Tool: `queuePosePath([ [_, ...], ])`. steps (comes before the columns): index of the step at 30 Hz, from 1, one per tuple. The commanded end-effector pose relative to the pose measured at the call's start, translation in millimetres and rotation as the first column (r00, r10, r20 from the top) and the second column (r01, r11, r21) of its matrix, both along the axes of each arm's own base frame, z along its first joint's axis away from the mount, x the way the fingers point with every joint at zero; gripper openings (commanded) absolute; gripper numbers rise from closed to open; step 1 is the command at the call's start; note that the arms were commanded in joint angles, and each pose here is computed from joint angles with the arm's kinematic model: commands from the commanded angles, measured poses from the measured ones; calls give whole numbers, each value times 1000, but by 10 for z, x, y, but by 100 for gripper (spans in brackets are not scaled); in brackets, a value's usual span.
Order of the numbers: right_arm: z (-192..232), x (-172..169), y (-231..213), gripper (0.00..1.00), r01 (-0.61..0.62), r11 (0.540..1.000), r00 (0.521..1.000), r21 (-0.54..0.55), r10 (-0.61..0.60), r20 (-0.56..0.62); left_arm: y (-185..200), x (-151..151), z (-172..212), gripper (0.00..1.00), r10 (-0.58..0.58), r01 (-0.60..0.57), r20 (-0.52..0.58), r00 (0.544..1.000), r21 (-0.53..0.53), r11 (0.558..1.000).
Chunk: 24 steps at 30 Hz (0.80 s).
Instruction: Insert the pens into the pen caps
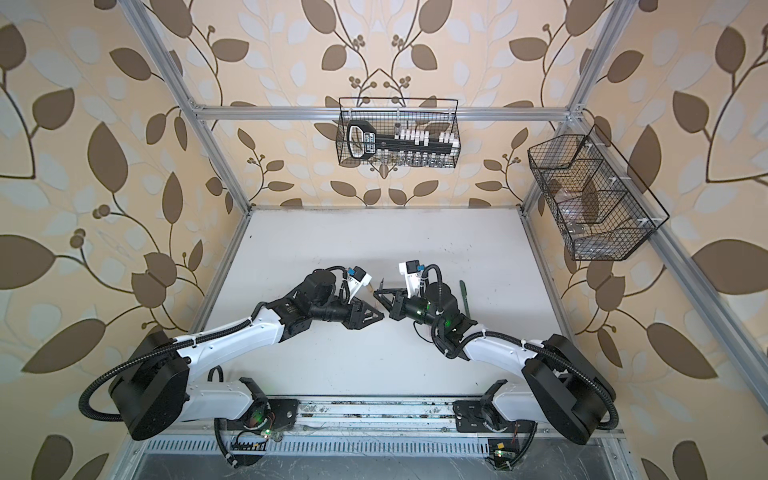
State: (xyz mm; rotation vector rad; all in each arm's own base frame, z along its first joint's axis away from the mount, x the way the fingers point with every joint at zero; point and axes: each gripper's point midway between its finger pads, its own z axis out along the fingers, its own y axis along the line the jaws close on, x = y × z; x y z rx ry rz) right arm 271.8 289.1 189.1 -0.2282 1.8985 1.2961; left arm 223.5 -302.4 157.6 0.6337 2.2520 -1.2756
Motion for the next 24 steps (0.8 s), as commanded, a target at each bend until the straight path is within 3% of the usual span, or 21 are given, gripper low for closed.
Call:
queuePosePath([
  [1, 9, -14, 5, 0, 4, 1000, 1000, 3, -4, 15, -47, 59, 353, 32, -2, 7, 72, 997, -69, 998],
  [12, 34, -16, 41, 0, -3, 999, 1000, 32, 2, 16, -31, 48, 375, 24, 2, 3, 77, 997, -72, 997],
  [14, 55, -15, 45, 0, 1, 999, 1000, 38, -1, 19, -39, 45, 367, 36, -2, 7, 69, 998, -70, 998],
  [18, 55, -18, 59, 0, 0, 999, 1000, 39, -1, 19, -57, 42, 365, 39, -11, 16, 63, 998, -77, 997],
  [24, 41, -24, 61, 0, 0, 999, 1000, 40, 0, 17, -46, 32, 380, 19, -11, 16, 71, 997, -78, 997],
])
